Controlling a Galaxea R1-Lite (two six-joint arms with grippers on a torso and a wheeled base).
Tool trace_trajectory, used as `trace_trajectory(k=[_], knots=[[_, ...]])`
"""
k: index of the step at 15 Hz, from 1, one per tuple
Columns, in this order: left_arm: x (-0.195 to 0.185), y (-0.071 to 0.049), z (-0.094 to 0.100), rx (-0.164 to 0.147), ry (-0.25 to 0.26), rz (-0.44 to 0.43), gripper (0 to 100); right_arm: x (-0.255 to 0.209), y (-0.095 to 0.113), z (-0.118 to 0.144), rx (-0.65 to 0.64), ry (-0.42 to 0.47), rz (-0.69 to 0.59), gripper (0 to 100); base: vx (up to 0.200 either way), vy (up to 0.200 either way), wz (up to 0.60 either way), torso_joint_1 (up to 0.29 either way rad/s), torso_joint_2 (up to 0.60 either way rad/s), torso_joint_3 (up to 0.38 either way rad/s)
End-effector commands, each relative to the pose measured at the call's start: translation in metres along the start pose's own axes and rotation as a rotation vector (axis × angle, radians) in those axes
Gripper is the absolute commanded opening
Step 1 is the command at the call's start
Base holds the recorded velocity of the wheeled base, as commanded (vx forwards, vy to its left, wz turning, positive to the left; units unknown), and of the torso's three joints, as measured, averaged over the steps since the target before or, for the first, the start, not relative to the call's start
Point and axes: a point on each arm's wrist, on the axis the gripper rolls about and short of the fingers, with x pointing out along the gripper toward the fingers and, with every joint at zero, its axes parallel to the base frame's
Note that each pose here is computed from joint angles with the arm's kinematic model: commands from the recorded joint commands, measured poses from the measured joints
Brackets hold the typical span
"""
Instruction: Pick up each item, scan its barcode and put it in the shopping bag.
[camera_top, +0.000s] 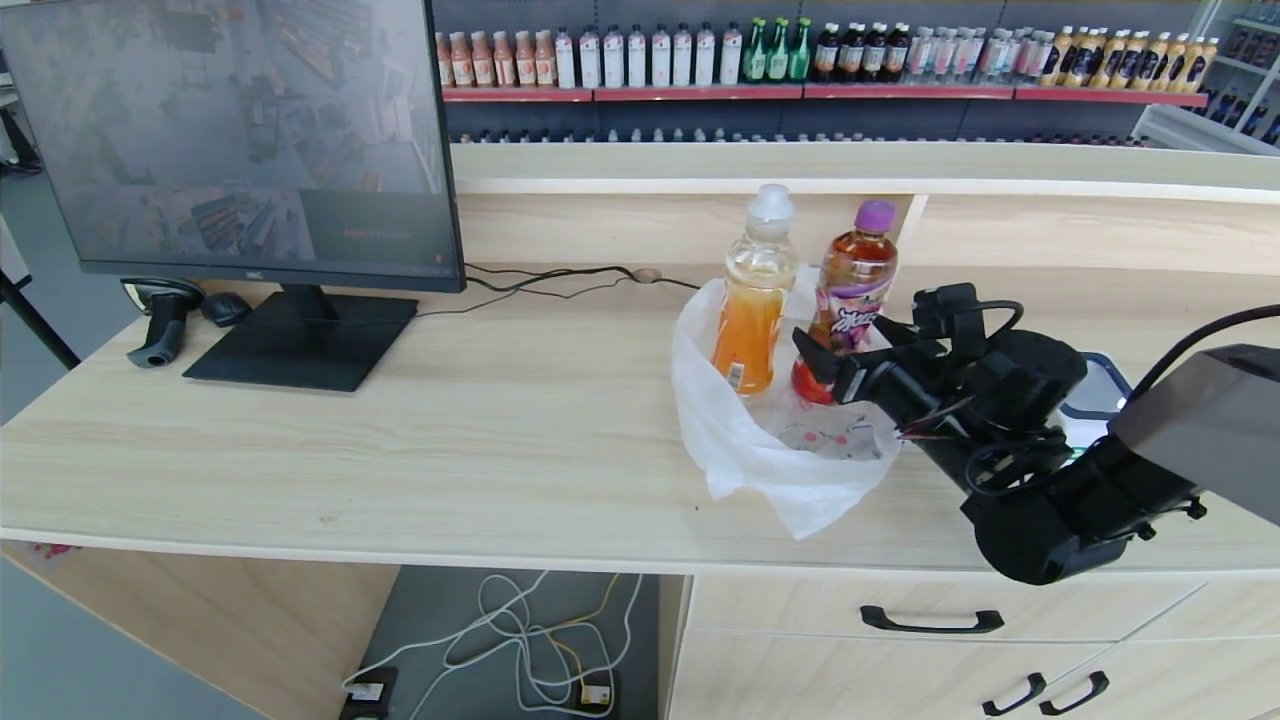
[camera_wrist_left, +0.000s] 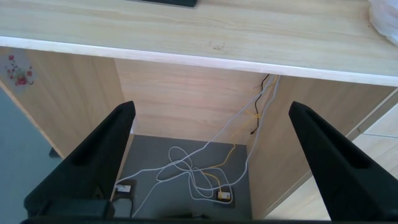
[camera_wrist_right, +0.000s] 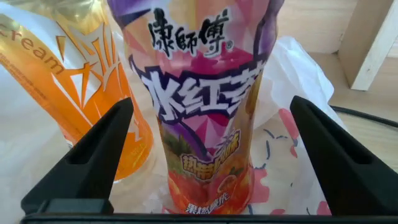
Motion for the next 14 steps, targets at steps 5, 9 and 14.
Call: trace_trajectory(k=[5,9,14], knots=[[0.000,0.000,0.000,0.000,0.000,0.000,100,-0.026,-0.001,0.042,-0.036,-0.050,-0.005,100,0.000,0.000,0.00,0.000,0.00,0.000],[0.000,0.000,0.000,-0.002,0.000,0.000,100,-0.054,0.000,0.073,-0.028,-0.088,-0.008,100,0.000,0.000,0.00,0.000,0.00,0.000],[0.000,0.000,0.000,0.000,0.001,-0.001,100,-0.096,0.007,0.088,-0.083,-0.128,0.100,100,0.000,0.000,0.00,0.000,0.00,0.000]])
